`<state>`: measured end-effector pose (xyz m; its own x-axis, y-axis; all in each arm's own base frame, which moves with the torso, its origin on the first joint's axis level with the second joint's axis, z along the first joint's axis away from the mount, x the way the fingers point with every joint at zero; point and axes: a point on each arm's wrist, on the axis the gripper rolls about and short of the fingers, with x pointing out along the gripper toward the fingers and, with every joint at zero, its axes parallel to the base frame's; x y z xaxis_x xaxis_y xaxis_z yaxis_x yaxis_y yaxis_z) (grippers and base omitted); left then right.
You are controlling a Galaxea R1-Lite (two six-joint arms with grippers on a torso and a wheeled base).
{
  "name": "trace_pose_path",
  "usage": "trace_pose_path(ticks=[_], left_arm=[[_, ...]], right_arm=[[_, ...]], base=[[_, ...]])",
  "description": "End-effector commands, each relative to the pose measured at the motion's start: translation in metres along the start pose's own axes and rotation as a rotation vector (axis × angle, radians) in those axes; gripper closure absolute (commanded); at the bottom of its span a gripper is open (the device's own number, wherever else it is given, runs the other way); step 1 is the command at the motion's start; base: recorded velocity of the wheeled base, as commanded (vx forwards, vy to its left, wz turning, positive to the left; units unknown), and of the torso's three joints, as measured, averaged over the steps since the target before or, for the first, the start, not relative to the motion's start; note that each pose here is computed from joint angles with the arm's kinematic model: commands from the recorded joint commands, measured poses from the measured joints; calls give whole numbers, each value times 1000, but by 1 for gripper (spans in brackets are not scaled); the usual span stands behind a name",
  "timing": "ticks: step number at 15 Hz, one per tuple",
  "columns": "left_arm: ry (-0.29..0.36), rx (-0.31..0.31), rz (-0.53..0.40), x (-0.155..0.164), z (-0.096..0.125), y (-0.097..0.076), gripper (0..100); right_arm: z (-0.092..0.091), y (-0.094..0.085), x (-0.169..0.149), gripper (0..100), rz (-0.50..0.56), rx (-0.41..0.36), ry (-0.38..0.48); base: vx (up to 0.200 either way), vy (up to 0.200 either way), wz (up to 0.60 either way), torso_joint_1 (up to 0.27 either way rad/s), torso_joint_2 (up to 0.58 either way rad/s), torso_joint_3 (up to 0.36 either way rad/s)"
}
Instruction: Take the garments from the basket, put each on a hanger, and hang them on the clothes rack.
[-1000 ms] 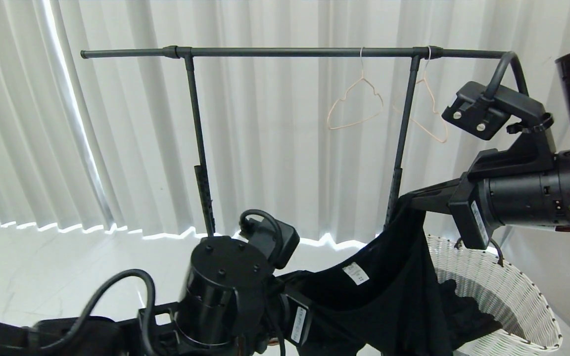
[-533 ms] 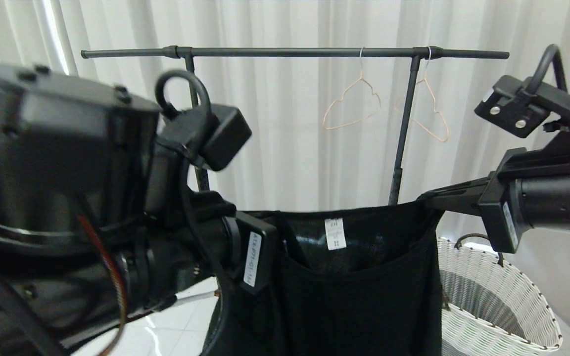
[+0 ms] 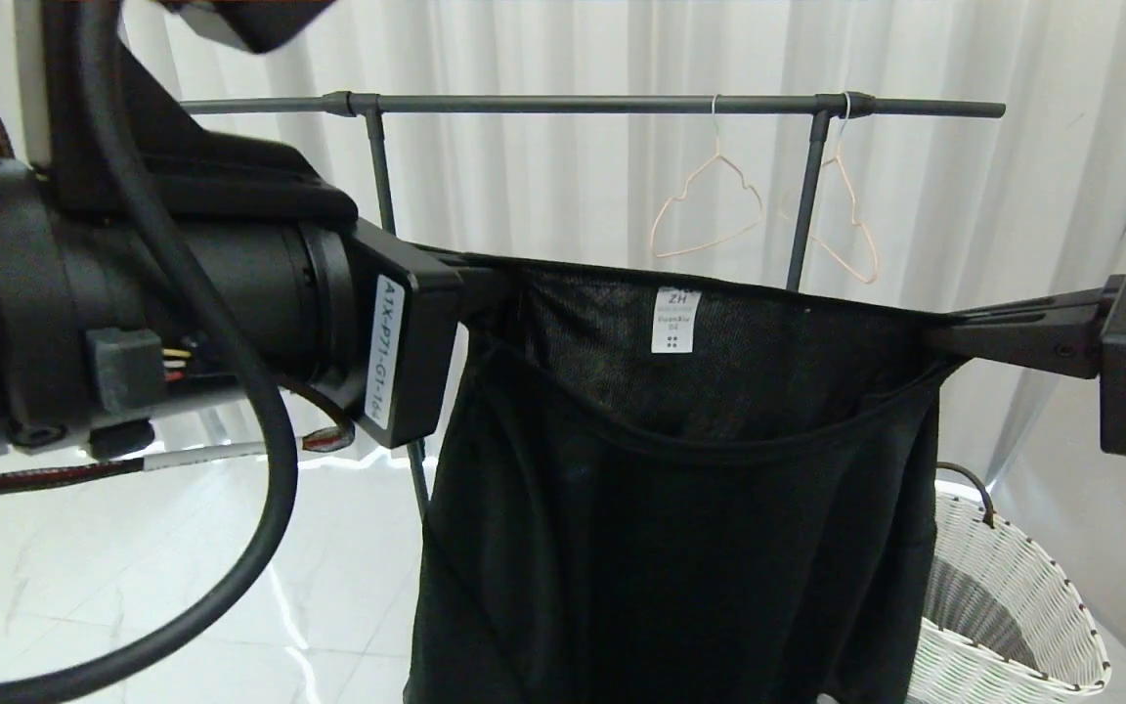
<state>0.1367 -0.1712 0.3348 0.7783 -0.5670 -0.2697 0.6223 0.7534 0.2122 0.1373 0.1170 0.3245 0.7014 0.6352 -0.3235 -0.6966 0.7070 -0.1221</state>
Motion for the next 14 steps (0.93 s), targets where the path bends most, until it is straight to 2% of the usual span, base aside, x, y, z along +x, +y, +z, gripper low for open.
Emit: trace_pose_path(ticks=[1, 5, 8, 14], left_arm=[[-47, -5, -1, -3, 13, 1, 100], [-85, -18, 9, 3, 29, 1, 100], [-91, 36, 11, 4, 31, 1, 100], [-107, 33, 14, 5, 32, 1, 100]], right_arm=[[7, -2, -8, 100, -12, 0, -46], [19, -7, -8, 100, -36, 1, -114], [30, -9, -15, 100, -43, -2, -160], [26, -8, -32, 100, -42, 0, -130]], base=[[0, 0, 0, 0, 0, 0], [0, 0, 0, 0, 0, 0], [0, 0, 0, 0, 0, 0], [0, 0, 0, 0, 0, 0]])
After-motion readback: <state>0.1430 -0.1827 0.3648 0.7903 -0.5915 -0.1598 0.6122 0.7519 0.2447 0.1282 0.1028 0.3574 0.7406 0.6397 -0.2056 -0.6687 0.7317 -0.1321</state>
